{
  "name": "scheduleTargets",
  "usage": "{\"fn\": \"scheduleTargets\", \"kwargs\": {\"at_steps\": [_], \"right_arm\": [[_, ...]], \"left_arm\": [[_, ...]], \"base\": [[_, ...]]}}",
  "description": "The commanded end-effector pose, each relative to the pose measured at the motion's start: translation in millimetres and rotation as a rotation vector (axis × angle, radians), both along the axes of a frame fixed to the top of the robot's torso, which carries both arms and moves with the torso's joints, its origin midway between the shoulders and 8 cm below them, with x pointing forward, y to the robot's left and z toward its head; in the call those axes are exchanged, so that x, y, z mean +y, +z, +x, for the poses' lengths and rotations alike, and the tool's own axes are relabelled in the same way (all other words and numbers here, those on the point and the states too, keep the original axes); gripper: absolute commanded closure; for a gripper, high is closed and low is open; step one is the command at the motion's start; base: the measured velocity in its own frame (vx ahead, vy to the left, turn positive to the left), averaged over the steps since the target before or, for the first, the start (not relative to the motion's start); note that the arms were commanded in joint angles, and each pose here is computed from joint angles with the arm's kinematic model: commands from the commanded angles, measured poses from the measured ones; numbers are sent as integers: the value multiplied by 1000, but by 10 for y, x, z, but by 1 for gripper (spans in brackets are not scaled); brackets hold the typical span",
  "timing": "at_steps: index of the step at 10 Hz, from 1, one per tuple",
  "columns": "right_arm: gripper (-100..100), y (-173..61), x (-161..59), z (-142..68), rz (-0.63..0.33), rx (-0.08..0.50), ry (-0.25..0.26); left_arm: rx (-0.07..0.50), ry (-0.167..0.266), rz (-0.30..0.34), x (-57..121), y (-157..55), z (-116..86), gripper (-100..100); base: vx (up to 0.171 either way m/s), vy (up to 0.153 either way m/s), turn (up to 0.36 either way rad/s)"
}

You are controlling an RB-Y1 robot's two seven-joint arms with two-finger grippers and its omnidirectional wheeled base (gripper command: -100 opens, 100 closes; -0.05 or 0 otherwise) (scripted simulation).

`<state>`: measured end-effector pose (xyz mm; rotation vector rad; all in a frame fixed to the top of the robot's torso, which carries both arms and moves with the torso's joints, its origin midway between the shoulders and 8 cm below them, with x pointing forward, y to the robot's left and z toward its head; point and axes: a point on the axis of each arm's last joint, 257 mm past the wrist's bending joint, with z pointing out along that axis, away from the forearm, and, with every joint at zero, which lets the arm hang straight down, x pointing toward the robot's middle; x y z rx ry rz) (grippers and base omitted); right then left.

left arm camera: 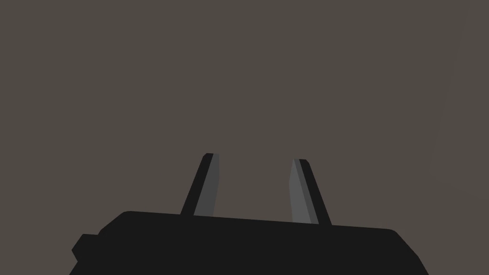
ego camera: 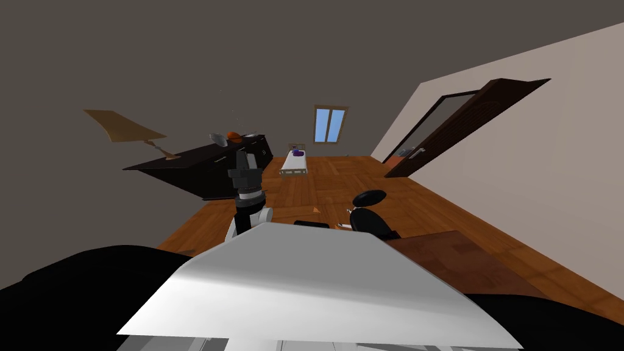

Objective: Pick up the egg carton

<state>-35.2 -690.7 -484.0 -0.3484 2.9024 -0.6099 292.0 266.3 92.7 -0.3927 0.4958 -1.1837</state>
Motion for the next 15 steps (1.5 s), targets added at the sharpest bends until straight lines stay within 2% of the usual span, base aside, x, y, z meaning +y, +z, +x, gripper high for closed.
{"fn": "scheduleTargets", "kwargs": {"at_steps": [1, 2, 3, 5, 6, 8, 9, 10, 11, 12, 14, 15], "right_arm": [[100, 8, 31, 73, -9, -1, 8], [100, -21, 113, 147, 7, -13, 18], [100, 61, 11, 81, -27, 9, 15], [100, -3, 197, 254, 4, -17, 33], [100, 67, 125, 203, -26, 4, 31], [100, 16, 296, 348, 3, -18, 47], [100, 73, 262, 316, -23, 3, 46], [100, 43, 381, 407, -1, -13, 57], [100, 36, 409, 429, 5, -16, 60], [100, 97, 353, 358, -19, 10, 57], [100, 57, 536, 494, 9, -11, 71], [100, 108, 523, 443, -11, 15, 70]], "left_arm": [[0, 0, 0, 0, 0, 0, 0], [0, 0, 0, 0, 0, 0, 0], [0, 0, 0, 0, 0, 0, 0], [0, 0, 0, 0, 0, 0, 0], [0, 0, 0, 0, 0, 0, 0], [0, 0, 0, 0, 0, 0, 0], [0, 0, 0, 0, 0, 0, 0], [0, 0, 0, 0, 0, 0, 0], [0, 0, 0, 0, 0, 0, 0], [0, 0, 0, 0, 0, 0, 0], [0, 0, 0, 0, 0, 0, 0], [0, 0, 0, 0, 0, 0, 0]], "base": [[-3, -41, -71], [-2, -23, 3], [1, -35, -72], [-1, -30, -37], [4, -34, -68], [0, -31, -44], [9, -37, -75], [7, -41, -64], [0, -20, 2], [-2, -42, -87], [0, -31, -31], [4, -35, -64]]}}
